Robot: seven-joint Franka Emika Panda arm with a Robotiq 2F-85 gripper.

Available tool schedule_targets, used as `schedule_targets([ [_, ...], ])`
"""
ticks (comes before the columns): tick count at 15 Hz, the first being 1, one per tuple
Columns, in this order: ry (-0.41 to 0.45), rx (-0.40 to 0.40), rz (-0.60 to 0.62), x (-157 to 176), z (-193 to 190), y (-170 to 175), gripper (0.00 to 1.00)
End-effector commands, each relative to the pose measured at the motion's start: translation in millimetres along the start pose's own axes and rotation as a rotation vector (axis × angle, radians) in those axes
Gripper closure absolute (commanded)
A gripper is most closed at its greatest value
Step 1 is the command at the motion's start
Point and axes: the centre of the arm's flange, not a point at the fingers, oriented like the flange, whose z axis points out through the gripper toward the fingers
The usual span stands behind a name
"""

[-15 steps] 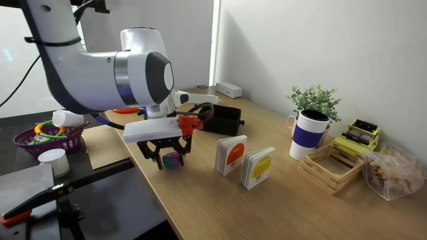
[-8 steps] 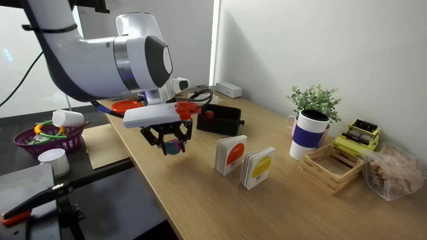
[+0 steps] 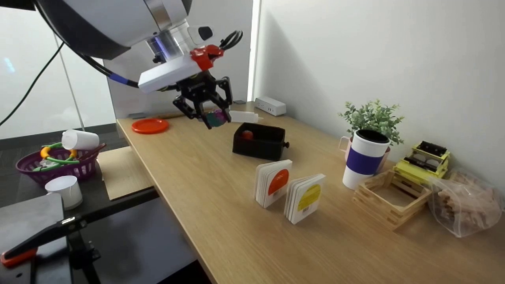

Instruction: Put the green and the purple objects in the black bowl

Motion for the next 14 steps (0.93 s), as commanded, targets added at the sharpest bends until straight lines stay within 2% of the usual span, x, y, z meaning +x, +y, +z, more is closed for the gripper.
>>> schedule_targets([
  [1, 0.020, -0.079, 0.028, 9, -7, -9, 0.73],
  [5, 0.053, -0.075, 0.104, 39, -11, 13, 0.73],
  [6, 0.054, -0.059, 0.086, 23, -17, 6, 0.48],
  [11, 0.065, -0.069, 0.096, 32, -17, 13, 0.48],
  [12, 0.065, -0.068, 0.096, 32, -16, 13, 0.73],
  [14, 0.088, -0.055, 0.110, 35, -7, 14, 0.73],
])
